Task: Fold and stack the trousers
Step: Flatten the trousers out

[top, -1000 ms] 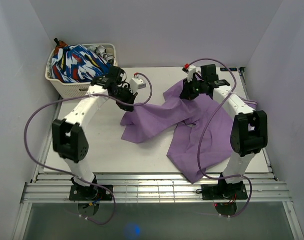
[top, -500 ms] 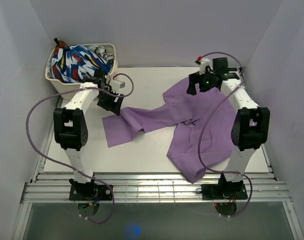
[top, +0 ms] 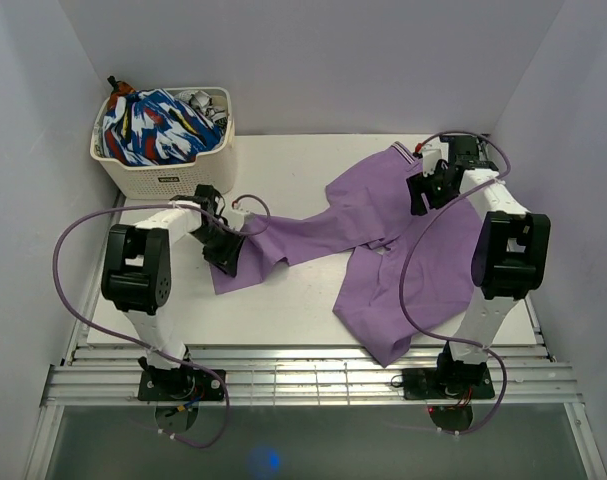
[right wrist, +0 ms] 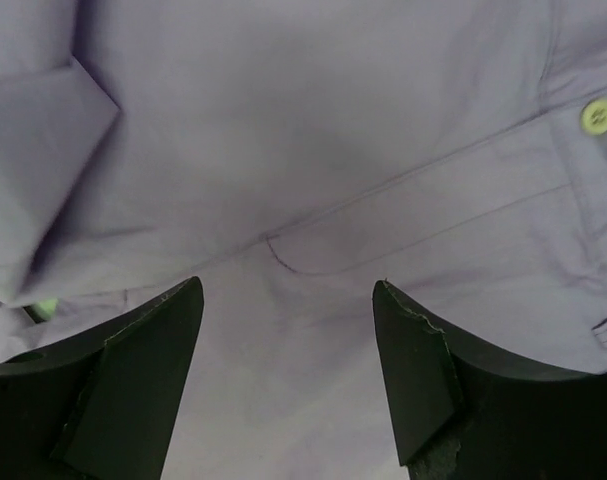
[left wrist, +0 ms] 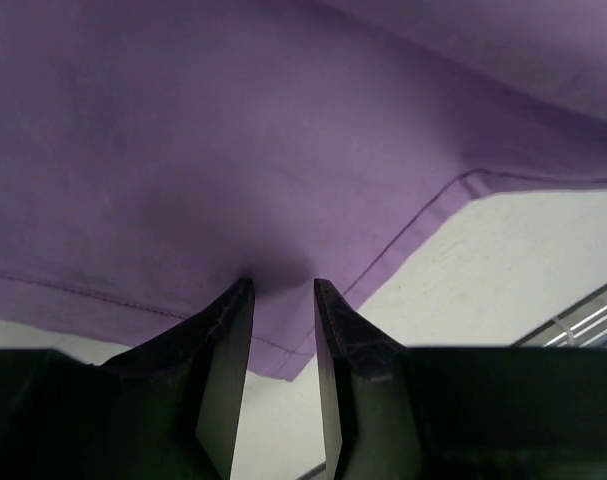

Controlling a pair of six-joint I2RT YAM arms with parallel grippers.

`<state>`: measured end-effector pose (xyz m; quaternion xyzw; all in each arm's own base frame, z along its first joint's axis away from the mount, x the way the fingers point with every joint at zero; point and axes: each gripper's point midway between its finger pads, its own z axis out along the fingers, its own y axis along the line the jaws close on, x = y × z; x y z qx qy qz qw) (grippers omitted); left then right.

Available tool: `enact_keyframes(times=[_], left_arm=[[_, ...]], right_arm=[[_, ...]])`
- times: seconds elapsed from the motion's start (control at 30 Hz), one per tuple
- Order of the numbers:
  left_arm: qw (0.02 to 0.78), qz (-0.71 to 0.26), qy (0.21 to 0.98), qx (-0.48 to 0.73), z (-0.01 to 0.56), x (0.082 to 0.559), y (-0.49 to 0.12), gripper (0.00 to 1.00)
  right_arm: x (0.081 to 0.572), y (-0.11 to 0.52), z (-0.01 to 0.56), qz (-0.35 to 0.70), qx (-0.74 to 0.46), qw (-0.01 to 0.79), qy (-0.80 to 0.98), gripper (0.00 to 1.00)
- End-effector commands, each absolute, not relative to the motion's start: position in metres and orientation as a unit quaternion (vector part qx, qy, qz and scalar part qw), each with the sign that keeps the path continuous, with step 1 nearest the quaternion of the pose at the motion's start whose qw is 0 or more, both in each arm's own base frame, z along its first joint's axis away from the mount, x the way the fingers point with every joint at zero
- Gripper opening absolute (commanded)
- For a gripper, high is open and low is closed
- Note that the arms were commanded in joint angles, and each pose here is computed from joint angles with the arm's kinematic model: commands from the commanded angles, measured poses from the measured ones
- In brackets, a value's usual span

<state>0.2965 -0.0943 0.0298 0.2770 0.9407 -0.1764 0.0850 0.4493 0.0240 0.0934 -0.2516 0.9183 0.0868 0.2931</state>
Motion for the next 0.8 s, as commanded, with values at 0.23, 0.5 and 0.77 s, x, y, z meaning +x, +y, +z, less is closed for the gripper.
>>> enact_keyframes(times=[0.23, 0.5, 0.77], left_arm=[[0.065, -0.046, 0.981, 0.178, -0.005, 0.315, 0.049, 0.36], [0.139, -0.060, 0.976, 0.158, 0.044, 0.360, 0.098, 0.65], [0.214, -0.141, 0.957, 0.133, 0.106, 0.363, 0.056, 0.83]], right_arm=[[0.409, 0.012, 0.099, 0.079, -0.298, 0.269, 0.912, 0.74], [0.335, 0.086, 0.148, 0.168, -0.410, 0.273, 0.854, 0.72], [0.207, 0.202, 0.119, 0.188, -0.568, 0.181, 0.780, 0.79]])
